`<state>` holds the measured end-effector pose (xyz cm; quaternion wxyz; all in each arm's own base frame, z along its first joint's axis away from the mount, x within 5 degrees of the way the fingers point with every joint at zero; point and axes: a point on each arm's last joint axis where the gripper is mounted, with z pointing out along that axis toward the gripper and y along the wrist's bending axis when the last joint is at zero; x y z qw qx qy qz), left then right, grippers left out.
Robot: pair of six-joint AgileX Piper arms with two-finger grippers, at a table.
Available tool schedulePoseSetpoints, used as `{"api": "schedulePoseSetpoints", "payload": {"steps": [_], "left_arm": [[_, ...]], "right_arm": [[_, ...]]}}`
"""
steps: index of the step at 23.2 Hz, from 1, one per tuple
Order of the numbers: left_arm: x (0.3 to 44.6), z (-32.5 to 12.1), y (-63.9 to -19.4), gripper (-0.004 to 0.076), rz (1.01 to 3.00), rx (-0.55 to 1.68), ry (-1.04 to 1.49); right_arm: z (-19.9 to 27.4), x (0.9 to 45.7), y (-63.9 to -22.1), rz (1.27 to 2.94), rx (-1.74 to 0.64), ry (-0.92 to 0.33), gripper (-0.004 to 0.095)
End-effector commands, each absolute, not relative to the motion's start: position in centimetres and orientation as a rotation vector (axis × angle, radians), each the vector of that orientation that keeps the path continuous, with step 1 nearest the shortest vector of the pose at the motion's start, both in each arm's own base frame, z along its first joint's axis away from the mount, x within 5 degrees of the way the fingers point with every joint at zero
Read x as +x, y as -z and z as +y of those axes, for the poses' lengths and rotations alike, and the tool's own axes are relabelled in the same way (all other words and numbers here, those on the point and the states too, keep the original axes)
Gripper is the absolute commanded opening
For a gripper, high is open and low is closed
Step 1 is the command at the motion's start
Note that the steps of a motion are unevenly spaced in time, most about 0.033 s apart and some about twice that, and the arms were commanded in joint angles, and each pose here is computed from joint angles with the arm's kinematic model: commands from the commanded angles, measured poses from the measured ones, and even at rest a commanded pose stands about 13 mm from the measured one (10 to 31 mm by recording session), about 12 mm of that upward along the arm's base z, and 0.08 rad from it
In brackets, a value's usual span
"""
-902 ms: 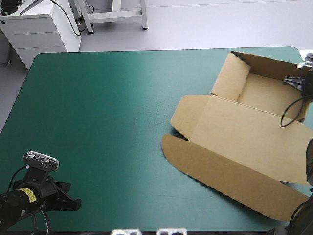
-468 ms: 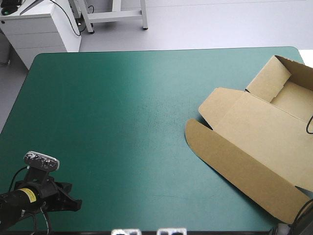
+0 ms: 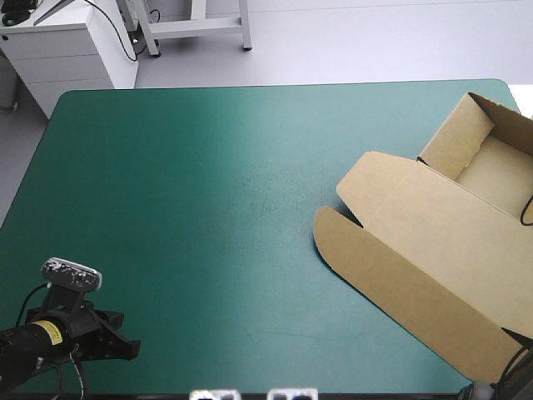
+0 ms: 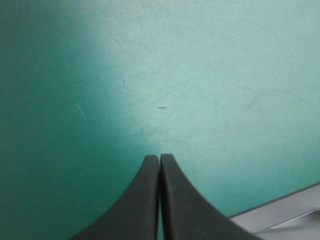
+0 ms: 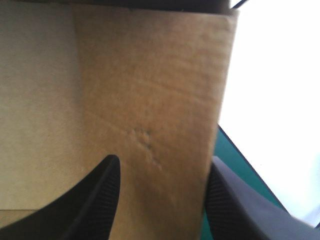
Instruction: Fold the box
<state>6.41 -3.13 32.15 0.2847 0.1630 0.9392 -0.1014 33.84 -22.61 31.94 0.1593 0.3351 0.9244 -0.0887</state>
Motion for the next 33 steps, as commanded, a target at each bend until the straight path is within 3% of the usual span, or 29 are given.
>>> {"api": "schedulePoseSetpoints", "payload": {"steps": [1,4,7,8,15,18,23,28,33], "left_arm": [[6.2,-3.3,-32.6,-0.0008,2.529,0.442,0.295],[6.2,-3.2,-32.6,-0.0008,2.529,0.442,0.29],[6.2,-3.2,-32.6,-0.0008,2.529,0.442,0.29],[6.2,-3.2,-32.6,-0.0008,2.526,0.446,0.289],[6.7,-2.7,-32.7,-0.0008,2.491,0.45,0.193],[6.4,-2.5,-32.5,-0.0008,2.423,0.437,0.182],[4.1,-2.2,-29.1,-0.0008,2.374,0.415,0.248],[2.3,-1.6,-28.0,-0.0008,2.273,0.401,0.257],[1.9,-1.5,-28.0,-0.0008,2.249,0.399,0.259]], "right_arm": [[-21.3,30.9,-38.1,2.502,0.915,0.31,0.0481],[-19.7,29.6,-40.7,2.424,0.896,0.245,0.0481],[-16.6,28.4,-43.6,2.362,0.716,0.012,0.048],[-14.0,27.5,-45.3,2.316,0.559,-0.115,0.0441],[-6.2,22.0,-48.3,2.268,0.293,-0.101,0.0141],[-1.7,17.4,-46.7,2.29,0.101,-0.169,-0.002],[0.7,10.8,-40.5,2.33,-0.012,-0.192,-0.0018],[1.3,7.7,-33.7,2.36,-0.045,-0.21,-0.002],[1.5,5.8,-29.6,2.315,-0.119,-0.165,-0.002]]}}
